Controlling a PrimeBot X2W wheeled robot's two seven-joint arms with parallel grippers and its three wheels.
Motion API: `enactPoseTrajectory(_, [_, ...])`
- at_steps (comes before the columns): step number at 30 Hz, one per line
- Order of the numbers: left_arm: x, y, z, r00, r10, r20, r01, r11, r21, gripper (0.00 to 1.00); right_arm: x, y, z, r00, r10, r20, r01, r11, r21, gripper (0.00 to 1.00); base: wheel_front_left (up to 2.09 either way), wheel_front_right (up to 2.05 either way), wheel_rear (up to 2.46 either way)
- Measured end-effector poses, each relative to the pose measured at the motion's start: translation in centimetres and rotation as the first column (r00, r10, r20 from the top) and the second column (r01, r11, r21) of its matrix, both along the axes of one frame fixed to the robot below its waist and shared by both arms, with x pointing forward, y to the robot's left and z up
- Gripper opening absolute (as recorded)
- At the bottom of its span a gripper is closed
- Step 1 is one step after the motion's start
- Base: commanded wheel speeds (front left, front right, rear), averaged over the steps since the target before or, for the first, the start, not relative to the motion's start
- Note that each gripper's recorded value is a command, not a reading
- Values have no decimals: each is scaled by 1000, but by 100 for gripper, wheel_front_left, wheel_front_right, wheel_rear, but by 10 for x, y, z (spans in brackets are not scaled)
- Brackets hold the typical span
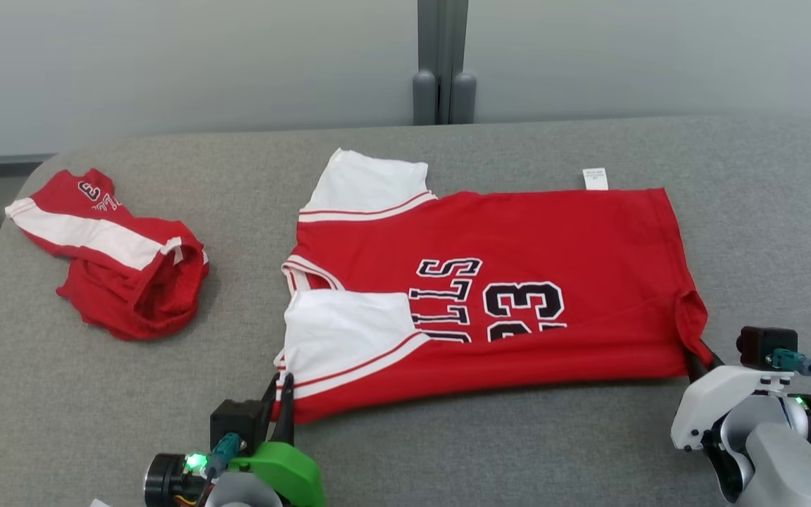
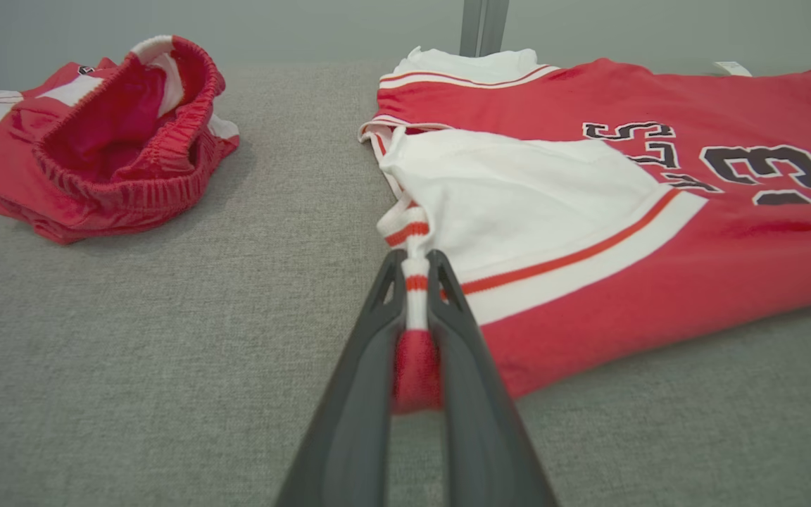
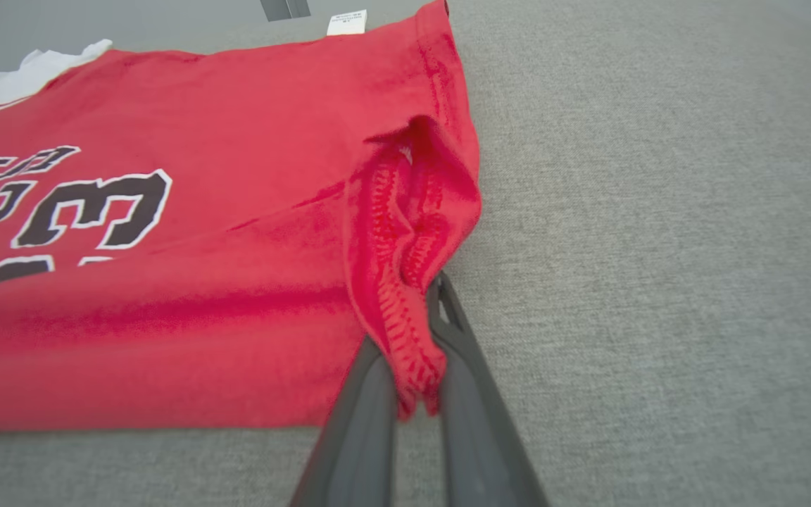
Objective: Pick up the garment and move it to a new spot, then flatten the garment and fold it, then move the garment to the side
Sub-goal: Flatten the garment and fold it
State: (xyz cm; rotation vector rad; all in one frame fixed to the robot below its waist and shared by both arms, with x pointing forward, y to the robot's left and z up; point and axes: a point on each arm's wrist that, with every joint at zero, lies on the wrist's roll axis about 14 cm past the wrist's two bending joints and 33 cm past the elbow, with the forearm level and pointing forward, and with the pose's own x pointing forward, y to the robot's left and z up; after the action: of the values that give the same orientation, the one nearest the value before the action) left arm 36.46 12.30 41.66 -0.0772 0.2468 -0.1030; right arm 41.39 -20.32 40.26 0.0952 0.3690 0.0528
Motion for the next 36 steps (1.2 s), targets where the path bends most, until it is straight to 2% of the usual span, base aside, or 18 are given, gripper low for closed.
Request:
enactPoseTrajectory(4, [-9,-1,2,1000,-9,6,9,1000,-10,0,-12,-7,6,1000,-23,-9,23,999,36,0,0,0,0])
enactPoseTrajectory(9, [-21,-3,4,1000,-13,8,13,999,-40,0,-35,-12,2,997,-30,-77,37,995,94,0,0,0,0])
enactPoseTrajectory(16, [-34,-10,-4,998,-46,-41,44,998,-46,0,-60,-16,-5,990,-12,-139,27,994,105,0,0,0,0])
enactPoseTrajectory(17, [-34,-11,-4,998,-49,-44,47,998,-45,0,-60,-18,-4,992,-13,-129,26,995,98,35,0,0,0])
enactPoseTrajectory(18, [-34,-12,-5,998,-52,-47,50,998,-45,13,-59,-19,-1,993,-17,-115,28,995,94,100,0,0,0])
enactPoseTrajectory(20, [-33,-12,-6,998,-43,-49,41,998,-41,100,-57,-22,4,996,-29,-82,36,996,86,100,0,0,0])
enactPoseTrajectory(23, [-27,-9,-2,999,-23,-28,22,999,-35,100,-50,-22,18,999,-39,-4,39,997,72,100,0,0,0])
enactPoseTrajectory(27, [-12,-6,12,999,5,32,-4,999,-42,100,-41,-19,35,992,-77,99,67,992,104,100,0,0,0])
enactPoseTrajectory(32, [13,-9,46,990,0,143,8,999,-54,100,-30,-4,52,980,-58,191,37,993,114,100,0,0,0])
enactPoseTrajectory(36, [47,-15,74,973,-47,227,58,997,-43,100,-5,4,77,960,-34,276,3,994,112,100,0,0,0])
